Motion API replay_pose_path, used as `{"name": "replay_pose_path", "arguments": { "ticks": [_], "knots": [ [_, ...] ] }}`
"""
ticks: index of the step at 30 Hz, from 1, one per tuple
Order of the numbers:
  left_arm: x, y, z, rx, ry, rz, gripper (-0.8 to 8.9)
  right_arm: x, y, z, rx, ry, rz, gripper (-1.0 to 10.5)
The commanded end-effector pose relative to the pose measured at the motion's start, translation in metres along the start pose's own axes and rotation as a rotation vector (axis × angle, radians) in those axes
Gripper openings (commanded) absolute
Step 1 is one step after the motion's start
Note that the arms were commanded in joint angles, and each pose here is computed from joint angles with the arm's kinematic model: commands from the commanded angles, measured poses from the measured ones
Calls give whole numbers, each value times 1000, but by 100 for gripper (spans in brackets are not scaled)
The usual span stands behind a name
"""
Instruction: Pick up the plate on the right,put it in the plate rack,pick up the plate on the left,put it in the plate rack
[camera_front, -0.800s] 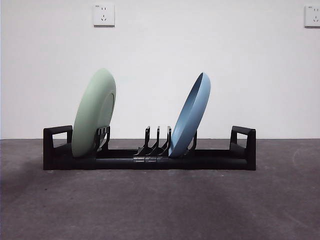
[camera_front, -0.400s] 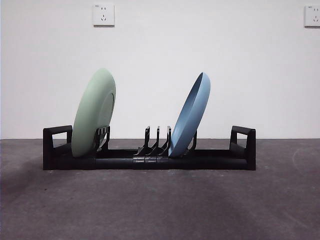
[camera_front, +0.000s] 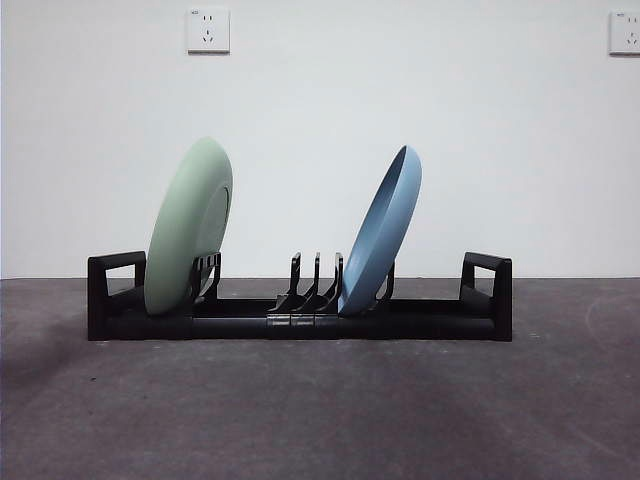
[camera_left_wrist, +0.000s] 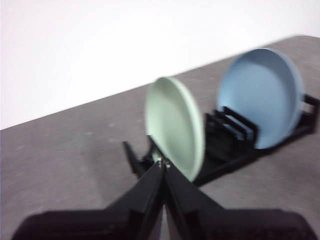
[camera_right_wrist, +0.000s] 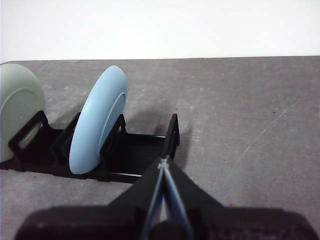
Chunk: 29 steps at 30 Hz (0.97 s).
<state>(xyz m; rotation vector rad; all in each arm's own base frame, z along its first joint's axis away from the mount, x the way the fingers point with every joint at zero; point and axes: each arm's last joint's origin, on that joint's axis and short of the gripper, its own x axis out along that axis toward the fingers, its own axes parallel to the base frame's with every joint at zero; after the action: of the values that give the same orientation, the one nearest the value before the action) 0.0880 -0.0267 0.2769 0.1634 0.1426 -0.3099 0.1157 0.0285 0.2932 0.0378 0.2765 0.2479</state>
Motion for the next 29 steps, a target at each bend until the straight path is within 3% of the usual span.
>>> {"name": "replay_pose_path", "arguments": {
  "ticks": [1,6,12,17,29],
  "knots": [
    [5,2,-31,-48,1,65,-3,0,0,-1,10,-3,0,2],
    [9,4,-78,-107,-9,157,-3,0,0,-1,10,-2,-2,2],
    [16,3,-114,-152,26,167,-3,0,0,-1,10,-2,-1,2],
    [21,2,-128,-168,67,170,-3,0,0,-1,10,2,-4,2],
    [21,2,-128,-163,60,172,-3,0,0,-2,10,12,-3,2]
  ]
}}
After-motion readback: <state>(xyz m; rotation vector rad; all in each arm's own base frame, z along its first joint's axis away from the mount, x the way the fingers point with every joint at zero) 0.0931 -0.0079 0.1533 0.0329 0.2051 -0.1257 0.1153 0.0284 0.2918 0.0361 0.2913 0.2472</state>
